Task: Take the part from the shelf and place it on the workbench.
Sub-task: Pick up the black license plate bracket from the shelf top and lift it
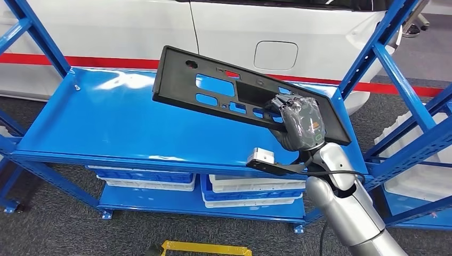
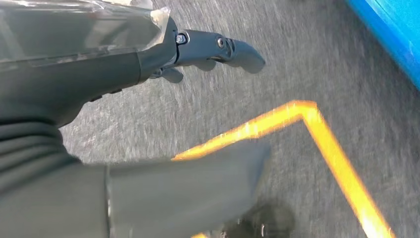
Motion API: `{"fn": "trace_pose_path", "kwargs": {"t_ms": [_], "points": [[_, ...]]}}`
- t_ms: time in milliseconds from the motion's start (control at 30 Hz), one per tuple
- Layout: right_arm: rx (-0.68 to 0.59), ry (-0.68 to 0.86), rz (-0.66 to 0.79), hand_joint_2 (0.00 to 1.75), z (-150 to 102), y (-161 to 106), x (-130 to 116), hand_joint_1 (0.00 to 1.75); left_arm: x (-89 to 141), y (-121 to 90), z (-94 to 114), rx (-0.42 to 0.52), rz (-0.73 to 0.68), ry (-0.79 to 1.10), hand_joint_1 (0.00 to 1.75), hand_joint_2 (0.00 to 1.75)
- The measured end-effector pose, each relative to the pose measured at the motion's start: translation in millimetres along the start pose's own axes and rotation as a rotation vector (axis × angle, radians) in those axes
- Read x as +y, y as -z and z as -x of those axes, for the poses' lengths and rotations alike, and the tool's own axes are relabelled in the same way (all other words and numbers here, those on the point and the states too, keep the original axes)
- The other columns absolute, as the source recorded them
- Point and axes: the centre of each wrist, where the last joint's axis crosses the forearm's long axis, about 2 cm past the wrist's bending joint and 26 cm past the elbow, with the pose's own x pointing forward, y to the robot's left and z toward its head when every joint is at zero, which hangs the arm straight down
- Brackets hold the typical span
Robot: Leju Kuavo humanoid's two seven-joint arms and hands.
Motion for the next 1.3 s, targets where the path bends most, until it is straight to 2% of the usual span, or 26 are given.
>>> {"fn": "trace_pose_path", "kwargs": {"t_ms": [100,300,500,667,833,1100,1300], "points": [[-0.005,0.011,-0.006,1.75,-8,-10,4,1.51,1,1,-1,-0.014,0.000,0.007,0.00,1.75],[0.001,0.016,-0.039,1.75,-18,-33,15,1.52,7,2,0,-0.112,-0.089,0.089,0.00,1.75],[0.004,-0.006,-0.034,1.75,-18,-39,14,1.50,7,2,-1,-0.162,-0.148,0.087,0.00,1.75],[0.004,-0.020,-0.032,1.75,-17,-43,13,1.50,4,1,-1,-0.157,-0.131,0.071,0.00,1.75],[0.005,-0.008,-0.045,1.75,-20,-50,18,1.50,4,0,1,-0.095,-0.132,0.074,0.00,1.75],[-0.012,-0.006,-0.021,1.75,-20,-49,13,1.50,-5,-4,0,-0.057,-0.084,0.061,0.00,1.75],[-0.018,0.009,-0.018,1.75,-22,-51,14,1.50,-2,-5,6,-0.045,-0.081,0.060,0.00,1.75]]}}
